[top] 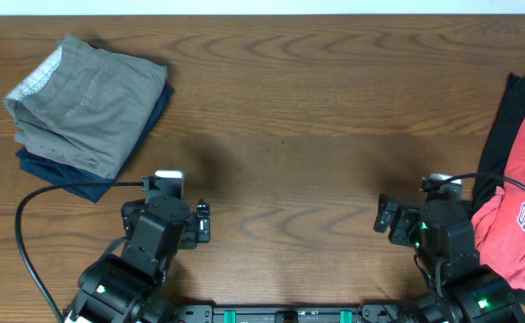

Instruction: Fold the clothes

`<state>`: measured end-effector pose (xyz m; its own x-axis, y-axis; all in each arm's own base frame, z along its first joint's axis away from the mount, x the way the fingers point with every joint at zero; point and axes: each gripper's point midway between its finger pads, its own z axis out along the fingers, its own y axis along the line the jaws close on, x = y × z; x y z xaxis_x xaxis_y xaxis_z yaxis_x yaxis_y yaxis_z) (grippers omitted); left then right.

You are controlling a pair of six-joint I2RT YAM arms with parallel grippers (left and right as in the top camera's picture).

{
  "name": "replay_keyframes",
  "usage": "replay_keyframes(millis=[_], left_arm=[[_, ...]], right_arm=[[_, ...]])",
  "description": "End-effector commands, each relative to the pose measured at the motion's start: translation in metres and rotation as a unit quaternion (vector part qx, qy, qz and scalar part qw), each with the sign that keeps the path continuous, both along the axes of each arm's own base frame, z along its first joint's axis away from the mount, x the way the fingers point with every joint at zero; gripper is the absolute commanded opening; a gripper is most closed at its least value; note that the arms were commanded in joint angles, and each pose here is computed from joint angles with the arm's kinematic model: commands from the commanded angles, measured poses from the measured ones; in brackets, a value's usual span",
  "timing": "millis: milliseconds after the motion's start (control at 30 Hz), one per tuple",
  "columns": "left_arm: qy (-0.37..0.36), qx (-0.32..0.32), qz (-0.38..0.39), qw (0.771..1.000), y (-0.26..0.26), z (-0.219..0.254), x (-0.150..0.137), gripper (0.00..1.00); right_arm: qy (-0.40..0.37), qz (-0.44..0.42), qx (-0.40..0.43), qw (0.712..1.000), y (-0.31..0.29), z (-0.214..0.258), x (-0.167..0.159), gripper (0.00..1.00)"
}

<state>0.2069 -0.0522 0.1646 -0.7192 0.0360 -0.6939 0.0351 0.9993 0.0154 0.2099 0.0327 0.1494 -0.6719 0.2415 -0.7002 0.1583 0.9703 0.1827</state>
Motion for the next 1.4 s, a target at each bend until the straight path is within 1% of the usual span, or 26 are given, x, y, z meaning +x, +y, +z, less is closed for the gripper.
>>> replay_keyframes(millis=[0, 333, 567, 633, 767, 867, 933, 1100, 1267, 1367], left_arm=[[-0.003, 0.005, 0.006, 1.000, 0.002, 0.002, 0.001, 0.98], [-0.003, 0.005, 0.006, 1.000, 0.002, 0.002, 0.001, 0.98], [-0.003, 0.005, 0.006, 1.000, 0.002, 0.002, 0.001, 0.98], [-0.003, 0.005, 0.006, 1.000, 0.002, 0.002, 0.001, 0.98], [-0.003, 0.005, 0.006, 1.000, 0.002, 0.002, 0.001, 0.98], [-0.003, 0.005, 0.006, 1.000, 0.002, 0.002, 0.001, 0.98], [-0.003, 0.005, 0.006, 1.000, 0.002, 0.002, 0.001, 0.98], [-0.003, 0.005, 0.006, 1.000, 0.002, 0.002, 0.001, 0.98], [-0.003, 0.005, 0.006, 1.000, 0.002, 0.002, 0.001, 0.98], [-0.003, 0.005, 0.006, 1.000, 0.002, 0.002, 0.001, 0.98]], right_arm=[[0.012, 0.000, 0.000, 1.000, 0.000, -0.006, -0.004, 0.99], [0.021, 0.000, -0.003, 1.000, -0.001, -0.009, -0.007, 0.99], [0.005, -0.013, -0.006, 1.000, -0.010, -0.004, -0.013, 0.99], [-0.009, -0.019, -0.009, 1.000, -0.016, 0.000, -0.014, 0.99], [-0.083, 0.023, -0.041, 0.995, -0.019, 0.018, -0.009, 0.99], [-0.154, 0.054, -0.068, 0.984, -0.019, 0.032, -0.004, 0.99], [-0.196, 0.052, -0.078, 0.976, -0.022, 0.039, -0.001, 0.99], [-0.293, 0.017, -0.088, 0.952, -0.035, 0.053, 0.006, 0.99], [-0.352, 0.013, -0.108, 0.930, -0.036, 0.059, 0.022, 0.99], [-0.372, 0.018, -0.129, 0.919, -0.036, 0.054, 0.029, 0.99]])
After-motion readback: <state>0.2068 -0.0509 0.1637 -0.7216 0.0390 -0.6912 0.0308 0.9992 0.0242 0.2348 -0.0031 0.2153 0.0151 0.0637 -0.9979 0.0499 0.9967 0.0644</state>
